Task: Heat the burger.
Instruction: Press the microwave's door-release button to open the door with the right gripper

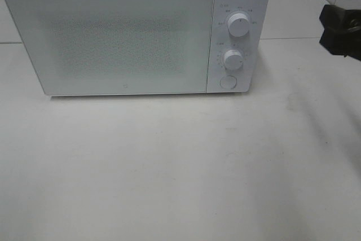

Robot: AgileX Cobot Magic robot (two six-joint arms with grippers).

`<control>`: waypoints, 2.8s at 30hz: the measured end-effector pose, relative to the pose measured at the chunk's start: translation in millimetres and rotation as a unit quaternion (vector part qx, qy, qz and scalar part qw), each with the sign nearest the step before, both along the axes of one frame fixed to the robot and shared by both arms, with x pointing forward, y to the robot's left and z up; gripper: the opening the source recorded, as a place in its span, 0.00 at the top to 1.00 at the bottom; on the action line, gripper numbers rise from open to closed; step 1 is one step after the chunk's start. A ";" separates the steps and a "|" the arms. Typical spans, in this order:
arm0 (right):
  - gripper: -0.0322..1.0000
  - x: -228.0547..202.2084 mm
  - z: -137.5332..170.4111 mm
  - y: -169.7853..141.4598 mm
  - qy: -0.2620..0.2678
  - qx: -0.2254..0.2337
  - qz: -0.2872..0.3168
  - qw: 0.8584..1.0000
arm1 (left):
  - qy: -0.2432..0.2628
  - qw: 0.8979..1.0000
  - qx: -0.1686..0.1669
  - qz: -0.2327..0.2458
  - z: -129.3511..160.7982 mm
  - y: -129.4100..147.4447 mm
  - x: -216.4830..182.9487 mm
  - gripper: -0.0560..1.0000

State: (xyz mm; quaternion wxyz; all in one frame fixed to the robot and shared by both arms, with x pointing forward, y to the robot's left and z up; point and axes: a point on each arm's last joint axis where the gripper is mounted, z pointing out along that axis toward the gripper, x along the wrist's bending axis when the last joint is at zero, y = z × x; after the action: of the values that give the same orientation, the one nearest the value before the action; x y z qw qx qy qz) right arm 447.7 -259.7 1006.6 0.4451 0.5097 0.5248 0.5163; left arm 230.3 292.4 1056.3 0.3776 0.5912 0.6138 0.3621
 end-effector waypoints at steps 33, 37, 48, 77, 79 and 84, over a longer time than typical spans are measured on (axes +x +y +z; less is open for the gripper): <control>0.24 6.0 -89.5 106.5 0.072 -0.052 0.032 0.996 | 0.000 1.000 0.000 0.000 0.0 0.0 0.0 0.01; 0.24 10.3 -93.8 111.5 0.078 -0.050 0.022 0.995 | 0.000 1.000 0.000 0.000 0.0 0.0 0.0 0.01; 0.26 12.2 -95.7 112.9 0.092 0.077 -0.001 0.993 | 0.000 1.000 0.000 0.000 0.0 0.0 0.0 0.01; 0.89 8.4 -106.9 114.4 0.182 0.670 -0.136 0.706 | 0.000 1.000 0.000 0.000 0.0 0.0 0.0 0.01; 0.94 8.4 -107.0 114.5 0.182 0.678 -0.138 0.698 | 0.000 1.000 0.000 0.000 0.0 0.0 0.0 0.01; 0.96 10.2 -105.7 116.7 0.183 0.683 -0.137 0.694 | 0.000 1.000 0.000 0.000 0.0 0.0 0.0 0.01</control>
State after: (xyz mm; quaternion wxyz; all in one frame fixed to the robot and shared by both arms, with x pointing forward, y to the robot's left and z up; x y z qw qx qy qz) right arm 457.9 -143.0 900.9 -0.0639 0.8239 0.0233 0.5626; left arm 230.3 292.4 1056.3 0.3776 0.5912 0.6138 0.3621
